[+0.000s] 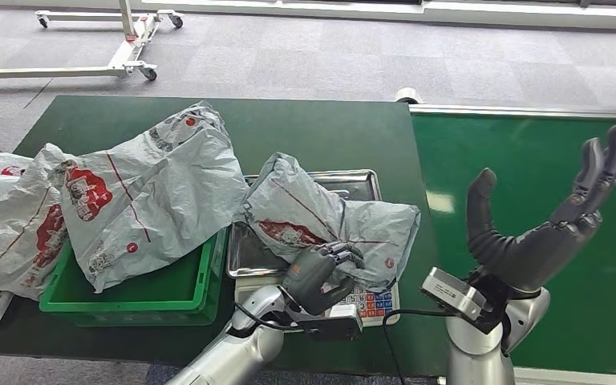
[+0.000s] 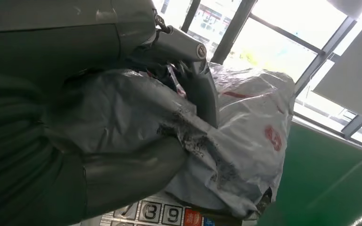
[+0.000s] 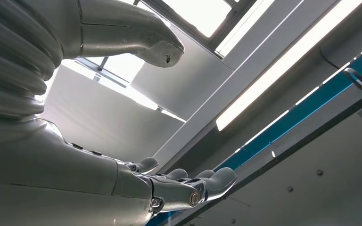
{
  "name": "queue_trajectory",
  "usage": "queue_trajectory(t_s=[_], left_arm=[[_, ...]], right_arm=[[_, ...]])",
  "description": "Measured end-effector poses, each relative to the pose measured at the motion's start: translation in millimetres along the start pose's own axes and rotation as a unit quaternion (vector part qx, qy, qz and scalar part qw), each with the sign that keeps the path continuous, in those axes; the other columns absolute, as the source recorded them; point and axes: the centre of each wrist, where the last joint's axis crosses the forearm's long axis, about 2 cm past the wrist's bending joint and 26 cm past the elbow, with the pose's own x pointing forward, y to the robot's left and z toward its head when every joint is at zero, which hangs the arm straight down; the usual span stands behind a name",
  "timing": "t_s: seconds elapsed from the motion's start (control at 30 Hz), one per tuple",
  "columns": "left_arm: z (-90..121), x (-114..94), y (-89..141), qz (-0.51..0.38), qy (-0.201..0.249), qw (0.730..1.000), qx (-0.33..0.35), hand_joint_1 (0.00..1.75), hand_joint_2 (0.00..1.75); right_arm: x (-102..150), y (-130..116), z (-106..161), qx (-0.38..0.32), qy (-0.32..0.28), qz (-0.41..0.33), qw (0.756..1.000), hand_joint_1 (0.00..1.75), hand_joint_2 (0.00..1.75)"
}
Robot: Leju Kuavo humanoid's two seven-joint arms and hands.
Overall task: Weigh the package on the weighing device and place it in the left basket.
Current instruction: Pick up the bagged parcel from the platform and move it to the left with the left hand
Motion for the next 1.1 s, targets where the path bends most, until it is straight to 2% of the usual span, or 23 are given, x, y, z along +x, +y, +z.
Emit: queue_trajectory(t_s=[0.4, 0.5, 0.63, 0.73, 0.83, 1.0, 1.1], left_arm=[[-3, -3, 5, -0.030, 0.003, 0.999, 0.013, 1.75, 1.75], [-3, -3, 7, -0.088, 0.014, 0.995, 0.050, 1.75, 1.75], [-4, 0, 19, -0.214, 0.025, 0.967, 0.133, 1.75, 1.75], [-7, 4, 43, -0.290, 0.008, 0.941, 0.175, 1.75, 1.75], [-7, 6, 79, -0.342, 0.006, 0.912, 0.228, 1.75, 1.75], [4, 13, 140, -0.416, 0.026, 0.852, 0.316, 1.75, 1.75], [14, 20, 171, -0.442, 0.054, 0.815, 0.370, 1.75, 1.75]], right_arm=[[0, 0, 0, -0.001, 0.001, -0.001, 1.000, 0.00, 1.75], [0, 0, 0, 0.001, 0.000, 0.001, 1.000, 0.00, 1.75], [-1, -1, 1, 0.004, -0.004, 0.006, 1.000, 0.00, 1.75], [-1, -1, 1, 0.005, -0.005, 0.009, 1.000, 0.00, 1.75], [-1, -3, 0, 0.003, -0.006, 0.013, 1.000, 0.00, 1.75], [-2, -5, -1, 0.000, -0.006, 0.017, 1.000, 0.00, 1.75], [-2, -6, -1, 0.000, -0.006, 0.018, 1.000, 0.00, 1.75]])
